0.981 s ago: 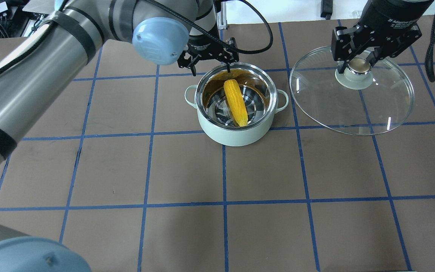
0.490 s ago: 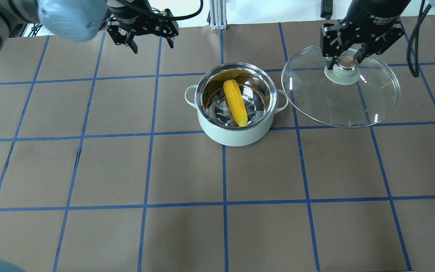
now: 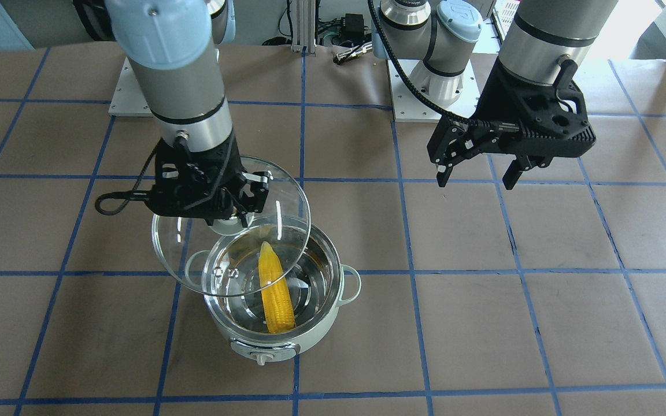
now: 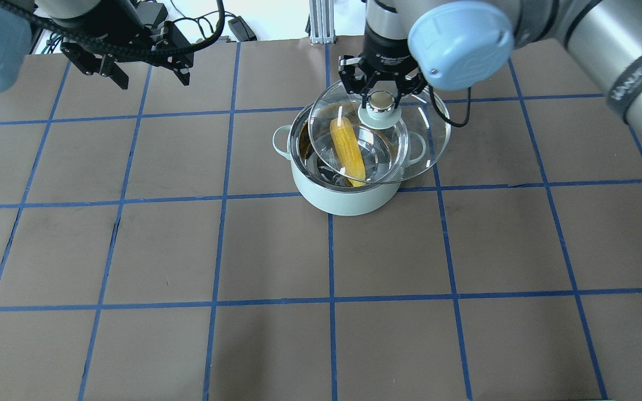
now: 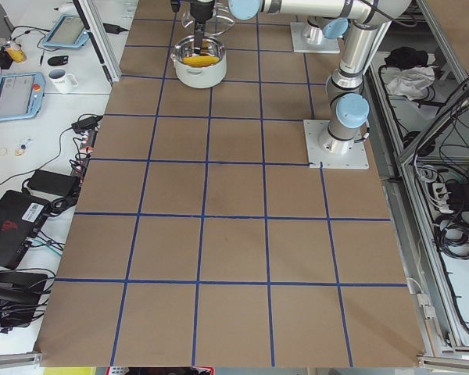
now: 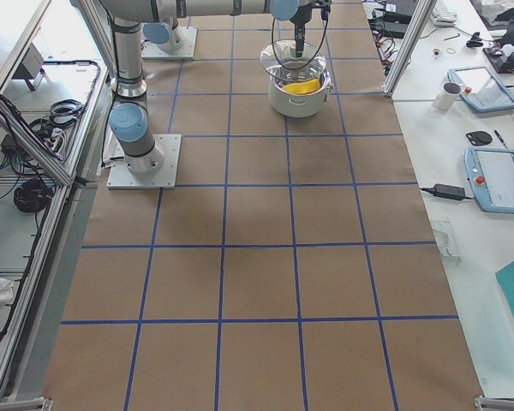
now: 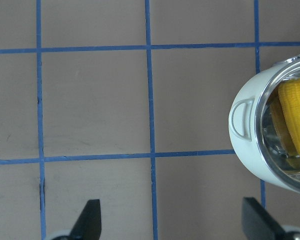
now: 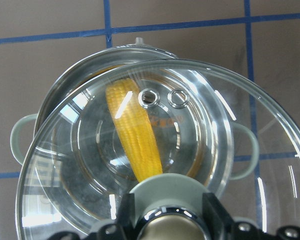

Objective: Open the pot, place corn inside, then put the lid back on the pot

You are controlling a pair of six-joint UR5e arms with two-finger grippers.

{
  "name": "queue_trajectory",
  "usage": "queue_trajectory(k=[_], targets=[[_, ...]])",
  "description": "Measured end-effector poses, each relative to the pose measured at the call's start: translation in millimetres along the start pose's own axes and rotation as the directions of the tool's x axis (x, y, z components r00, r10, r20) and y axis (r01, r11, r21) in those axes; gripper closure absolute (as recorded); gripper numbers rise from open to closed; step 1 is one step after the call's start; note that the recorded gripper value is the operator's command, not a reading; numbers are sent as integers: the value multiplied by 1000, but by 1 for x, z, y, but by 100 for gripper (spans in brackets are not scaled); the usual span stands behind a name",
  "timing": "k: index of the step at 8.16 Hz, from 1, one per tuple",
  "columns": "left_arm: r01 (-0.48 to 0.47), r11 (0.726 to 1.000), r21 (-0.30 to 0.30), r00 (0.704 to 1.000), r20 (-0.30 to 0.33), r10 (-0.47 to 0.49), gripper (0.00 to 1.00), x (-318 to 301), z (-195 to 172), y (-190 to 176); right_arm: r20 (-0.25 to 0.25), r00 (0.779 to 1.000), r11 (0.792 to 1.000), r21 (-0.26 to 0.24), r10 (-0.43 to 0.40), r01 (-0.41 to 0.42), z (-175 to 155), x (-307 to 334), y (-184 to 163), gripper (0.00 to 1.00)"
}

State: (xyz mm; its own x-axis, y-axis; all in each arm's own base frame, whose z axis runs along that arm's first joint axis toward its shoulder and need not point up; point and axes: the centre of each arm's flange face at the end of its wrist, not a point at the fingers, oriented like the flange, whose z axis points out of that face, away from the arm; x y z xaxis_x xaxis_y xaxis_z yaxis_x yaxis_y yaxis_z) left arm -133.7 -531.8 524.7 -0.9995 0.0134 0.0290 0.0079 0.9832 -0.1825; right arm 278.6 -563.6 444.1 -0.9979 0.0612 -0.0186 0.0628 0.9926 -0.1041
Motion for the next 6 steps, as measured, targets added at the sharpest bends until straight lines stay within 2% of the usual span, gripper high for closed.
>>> queue_trajectory(k=[3, 6], targets=[[-71, 997, 12, 997, 13, 71, 0, -4, -16, 31, 5, 1000, 1000, 23, -2, 2, 49, -40, -8, 69], [-91, 996, 7, 995, 46, 90, 0, -6, -18, 35, 7, 1000, 1000, 26, -6, 5, 79, -45, -14, 69]])
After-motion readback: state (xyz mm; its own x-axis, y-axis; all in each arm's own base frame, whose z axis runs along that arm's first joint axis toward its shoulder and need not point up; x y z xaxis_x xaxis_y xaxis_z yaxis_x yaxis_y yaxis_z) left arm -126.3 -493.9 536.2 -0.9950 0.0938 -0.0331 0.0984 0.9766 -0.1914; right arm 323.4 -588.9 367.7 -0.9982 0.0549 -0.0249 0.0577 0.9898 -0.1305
